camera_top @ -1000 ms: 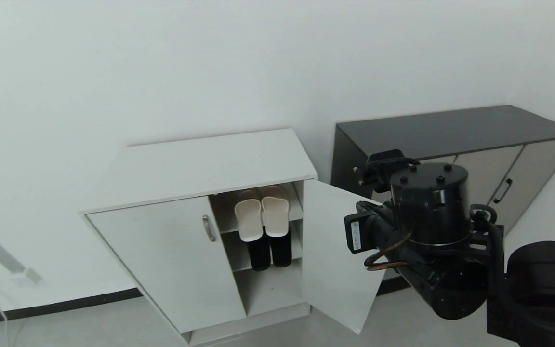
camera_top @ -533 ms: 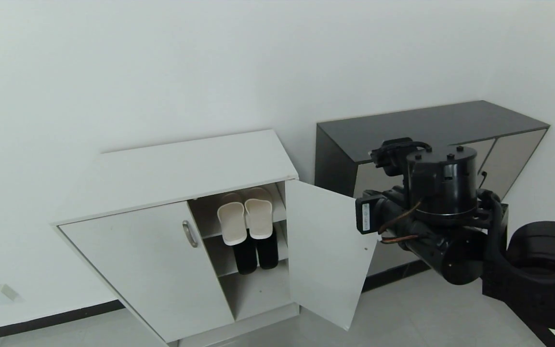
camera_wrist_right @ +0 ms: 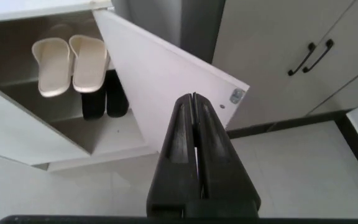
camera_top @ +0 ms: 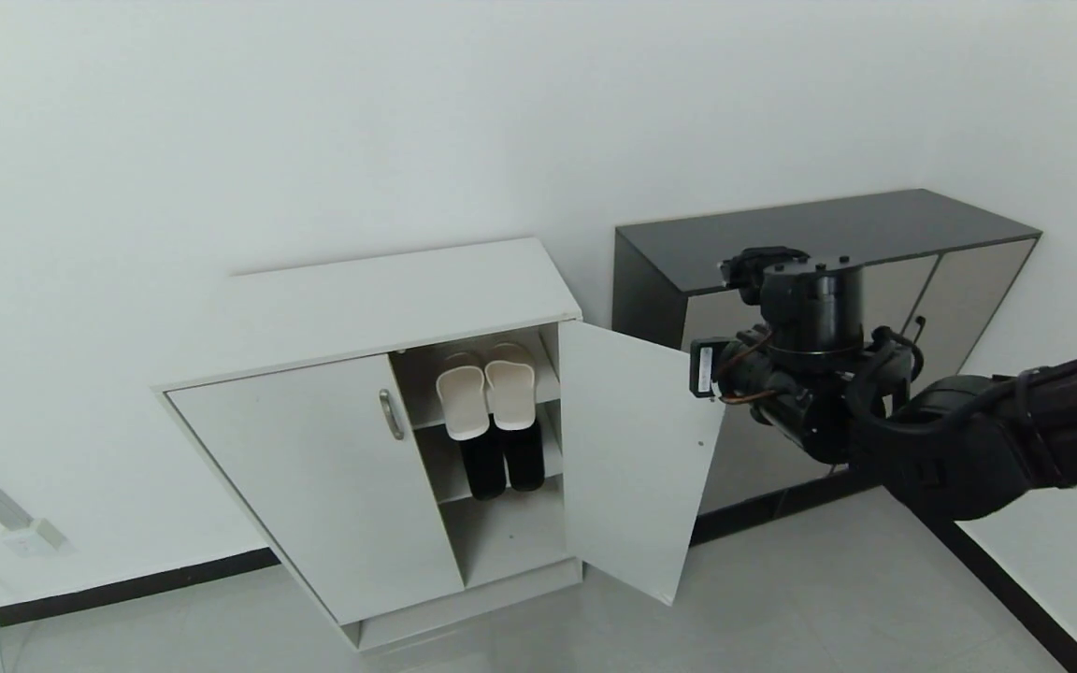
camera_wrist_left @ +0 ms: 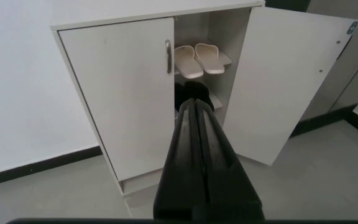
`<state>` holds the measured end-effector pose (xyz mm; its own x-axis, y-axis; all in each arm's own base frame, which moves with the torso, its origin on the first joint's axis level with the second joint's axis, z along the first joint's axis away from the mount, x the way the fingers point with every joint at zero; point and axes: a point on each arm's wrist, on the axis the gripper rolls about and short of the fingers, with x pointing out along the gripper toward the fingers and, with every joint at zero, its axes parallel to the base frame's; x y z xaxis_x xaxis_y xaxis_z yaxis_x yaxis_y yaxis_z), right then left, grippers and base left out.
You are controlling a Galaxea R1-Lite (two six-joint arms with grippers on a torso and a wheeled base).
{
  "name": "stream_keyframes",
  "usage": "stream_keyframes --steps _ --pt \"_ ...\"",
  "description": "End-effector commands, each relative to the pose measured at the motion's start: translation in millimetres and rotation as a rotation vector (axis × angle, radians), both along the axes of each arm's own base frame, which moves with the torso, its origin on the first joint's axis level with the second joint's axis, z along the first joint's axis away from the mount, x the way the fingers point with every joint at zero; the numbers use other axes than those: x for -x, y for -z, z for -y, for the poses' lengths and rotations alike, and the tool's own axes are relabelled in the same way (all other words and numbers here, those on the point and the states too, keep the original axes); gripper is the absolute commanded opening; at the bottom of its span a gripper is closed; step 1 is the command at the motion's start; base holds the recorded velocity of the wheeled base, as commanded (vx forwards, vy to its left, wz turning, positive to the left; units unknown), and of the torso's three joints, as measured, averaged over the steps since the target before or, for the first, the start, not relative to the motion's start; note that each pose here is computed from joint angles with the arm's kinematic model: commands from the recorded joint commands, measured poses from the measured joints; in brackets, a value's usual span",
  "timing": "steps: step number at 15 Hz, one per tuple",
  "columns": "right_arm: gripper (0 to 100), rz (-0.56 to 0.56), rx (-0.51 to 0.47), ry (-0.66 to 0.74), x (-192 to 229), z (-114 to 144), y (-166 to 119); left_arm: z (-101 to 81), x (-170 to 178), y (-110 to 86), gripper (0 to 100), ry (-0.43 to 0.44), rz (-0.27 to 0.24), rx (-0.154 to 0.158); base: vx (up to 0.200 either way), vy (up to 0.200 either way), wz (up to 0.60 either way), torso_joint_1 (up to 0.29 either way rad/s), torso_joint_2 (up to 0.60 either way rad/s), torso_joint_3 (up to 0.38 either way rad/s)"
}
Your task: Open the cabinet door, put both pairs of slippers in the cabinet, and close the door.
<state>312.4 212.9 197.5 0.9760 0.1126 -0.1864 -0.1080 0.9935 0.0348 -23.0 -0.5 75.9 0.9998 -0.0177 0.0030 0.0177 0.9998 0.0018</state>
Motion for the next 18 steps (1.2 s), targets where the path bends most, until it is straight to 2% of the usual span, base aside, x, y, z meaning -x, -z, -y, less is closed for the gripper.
stream_keyframes --steps 1,3,9,18 --pt "0 -0.02 0.006 0.029 -29.1 3.8 14.9 0.0 -0.1 0.0 0 -0.001 -0.001 0.0 0.0 0.0 0.0 0.0 0.0 0.0" --pt "0 -0.022 -0.027 0.035 -46.9 3.8 20.3 0.0 -0.1 0.0 0 0.001 -0.001 0.0 0.0 0.0 0.0 0.0 0.0 0.0" --pt "0 -0.033 -0.034 0.089 -92.6 20.8 42.7 0.0 -0.1 0.0 0 -0.001 -0.001 0.0 0.0 0.0 0.0 0.0 0.0 0.0" --pt "0 -0.045 -0.055 0.104 -115.1 30.4 57.4 0.0 -0.1 0.0 0 -0.001 -0.001 0.0 0.0 0.0 0.0 0.0 0.0 0.0"
